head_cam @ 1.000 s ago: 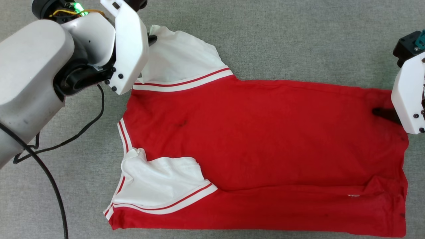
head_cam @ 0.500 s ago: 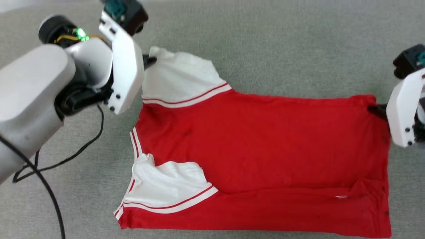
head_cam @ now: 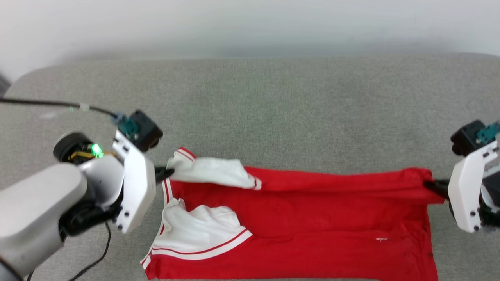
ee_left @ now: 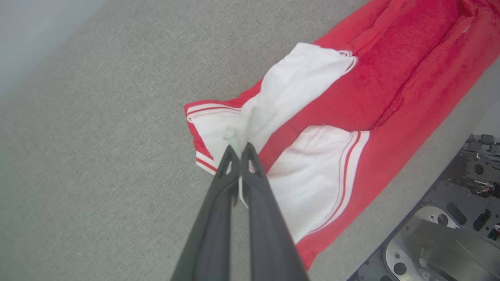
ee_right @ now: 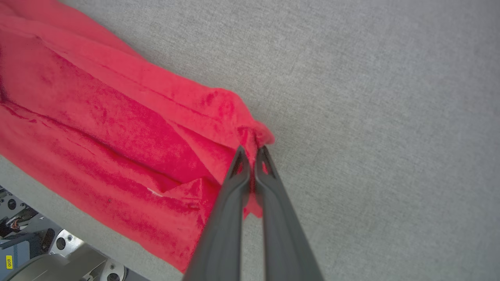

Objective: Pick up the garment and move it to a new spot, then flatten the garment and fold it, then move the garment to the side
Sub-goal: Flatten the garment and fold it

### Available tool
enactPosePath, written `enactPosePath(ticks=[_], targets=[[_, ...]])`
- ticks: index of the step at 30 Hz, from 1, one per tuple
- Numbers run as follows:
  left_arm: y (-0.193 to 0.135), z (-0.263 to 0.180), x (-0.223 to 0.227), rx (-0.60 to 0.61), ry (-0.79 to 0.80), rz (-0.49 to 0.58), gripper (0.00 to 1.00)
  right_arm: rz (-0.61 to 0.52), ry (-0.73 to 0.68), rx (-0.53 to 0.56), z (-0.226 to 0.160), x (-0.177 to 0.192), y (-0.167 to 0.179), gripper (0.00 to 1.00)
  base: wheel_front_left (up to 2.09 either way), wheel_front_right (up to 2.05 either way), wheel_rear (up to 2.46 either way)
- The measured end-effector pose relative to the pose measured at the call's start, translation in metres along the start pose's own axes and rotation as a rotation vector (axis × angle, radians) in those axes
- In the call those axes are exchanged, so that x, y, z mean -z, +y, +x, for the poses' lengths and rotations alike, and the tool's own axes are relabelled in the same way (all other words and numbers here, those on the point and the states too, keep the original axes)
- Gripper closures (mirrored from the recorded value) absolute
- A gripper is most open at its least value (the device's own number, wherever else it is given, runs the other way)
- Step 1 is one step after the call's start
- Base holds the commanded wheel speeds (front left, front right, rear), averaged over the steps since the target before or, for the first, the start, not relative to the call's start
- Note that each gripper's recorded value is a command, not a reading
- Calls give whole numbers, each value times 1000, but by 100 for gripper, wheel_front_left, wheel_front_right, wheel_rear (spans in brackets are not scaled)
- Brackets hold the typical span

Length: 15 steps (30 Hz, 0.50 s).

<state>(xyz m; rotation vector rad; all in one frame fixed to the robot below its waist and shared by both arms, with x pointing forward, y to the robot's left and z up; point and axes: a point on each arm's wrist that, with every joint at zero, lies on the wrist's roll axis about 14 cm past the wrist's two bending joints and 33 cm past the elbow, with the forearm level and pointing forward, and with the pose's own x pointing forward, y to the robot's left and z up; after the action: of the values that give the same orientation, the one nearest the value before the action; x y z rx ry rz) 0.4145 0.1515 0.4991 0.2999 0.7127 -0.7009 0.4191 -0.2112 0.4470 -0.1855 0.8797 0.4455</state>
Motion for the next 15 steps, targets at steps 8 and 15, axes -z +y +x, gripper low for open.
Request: enactPosePath(ticks=[8,15], targets=[[-35,-19,50,22,62,-64,100,30,4,-33,-15,39,18,100,0,0,0],[-56,-15,95,46,147,-135,100,67,59,-65,-8,75,31,100,0,0,0]])
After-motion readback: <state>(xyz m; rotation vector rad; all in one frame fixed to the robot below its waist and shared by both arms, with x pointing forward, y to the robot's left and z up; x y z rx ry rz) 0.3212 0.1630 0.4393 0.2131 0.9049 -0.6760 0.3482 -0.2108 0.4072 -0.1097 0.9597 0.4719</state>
